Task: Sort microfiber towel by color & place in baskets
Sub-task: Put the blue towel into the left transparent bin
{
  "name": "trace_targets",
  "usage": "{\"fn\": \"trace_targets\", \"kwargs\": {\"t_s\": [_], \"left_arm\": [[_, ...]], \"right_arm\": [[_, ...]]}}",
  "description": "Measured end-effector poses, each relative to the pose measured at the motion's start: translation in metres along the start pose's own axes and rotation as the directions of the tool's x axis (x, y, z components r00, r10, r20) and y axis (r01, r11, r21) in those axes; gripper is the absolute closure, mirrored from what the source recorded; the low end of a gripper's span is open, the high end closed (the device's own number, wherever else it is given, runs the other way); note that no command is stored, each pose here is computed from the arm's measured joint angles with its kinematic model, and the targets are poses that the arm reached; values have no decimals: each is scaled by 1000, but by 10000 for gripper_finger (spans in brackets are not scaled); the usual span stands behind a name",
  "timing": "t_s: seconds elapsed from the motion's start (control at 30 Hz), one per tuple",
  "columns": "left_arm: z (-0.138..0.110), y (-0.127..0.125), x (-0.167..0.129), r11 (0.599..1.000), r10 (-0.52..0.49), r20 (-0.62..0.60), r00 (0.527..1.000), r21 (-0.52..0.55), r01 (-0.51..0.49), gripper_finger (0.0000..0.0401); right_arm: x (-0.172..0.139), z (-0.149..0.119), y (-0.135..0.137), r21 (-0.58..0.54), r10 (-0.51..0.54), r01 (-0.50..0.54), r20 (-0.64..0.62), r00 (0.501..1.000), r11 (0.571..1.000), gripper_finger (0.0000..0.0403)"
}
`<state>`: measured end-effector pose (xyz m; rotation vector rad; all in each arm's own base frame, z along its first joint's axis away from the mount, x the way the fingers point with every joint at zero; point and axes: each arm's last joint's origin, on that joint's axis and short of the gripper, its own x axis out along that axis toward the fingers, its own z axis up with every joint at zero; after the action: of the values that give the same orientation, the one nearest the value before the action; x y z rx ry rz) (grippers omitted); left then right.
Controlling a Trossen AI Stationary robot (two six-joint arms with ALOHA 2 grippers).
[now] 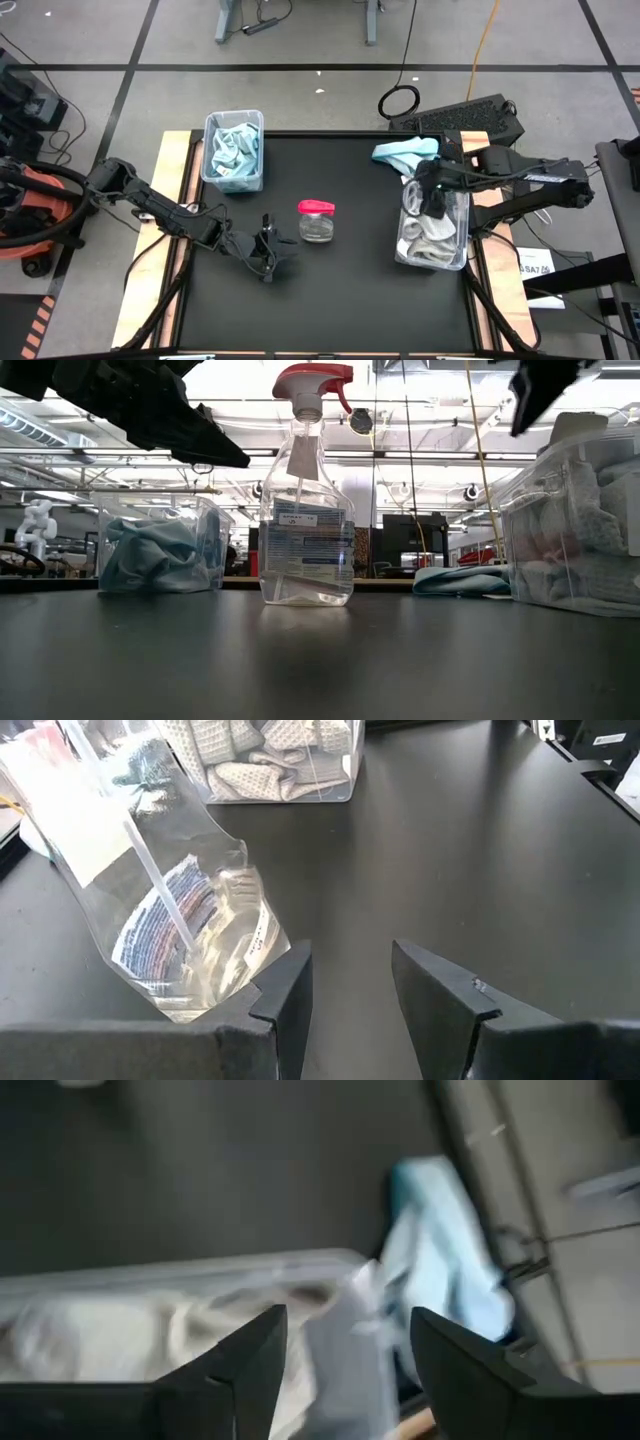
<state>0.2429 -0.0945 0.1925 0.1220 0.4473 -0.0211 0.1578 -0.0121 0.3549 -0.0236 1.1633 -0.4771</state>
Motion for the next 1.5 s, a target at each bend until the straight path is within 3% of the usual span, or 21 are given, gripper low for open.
{"fn": "trace_targets", "kwargs": {"t_s": [0.43, 0.77, 1.1, 1.33, 1.5], "left_arm": [[0, 0, 0, 1000, -1, 4, 1000, 19, 1, 254], [0, 0, 0, 1000, -1, 3, 1000, 19, 0, 254], [0, 0, 0, 1000, 0, 1, 1000, 20, 0, 254], [0, 0, 0, 1000, 0, 0, 1000, 20, 0, 254], [0, 0, 0, 1000, -1, -3, 1000, 22, 1, 254]], "right_arm": [[18, 37, -34, 61, -157, 150, 130, 979, 987, 190], [81, 64, -76, 164, -241, 247, -57, 969, 955, 190], [159, 72, -114, 287, -82, 139, -202, 976, 948, 190], [210, 65, -131, 355, 46, 68, -302, 952, 932, 190], [236, 57, -138, 362, 74, 74, -378, 923, 929, 190]]}}
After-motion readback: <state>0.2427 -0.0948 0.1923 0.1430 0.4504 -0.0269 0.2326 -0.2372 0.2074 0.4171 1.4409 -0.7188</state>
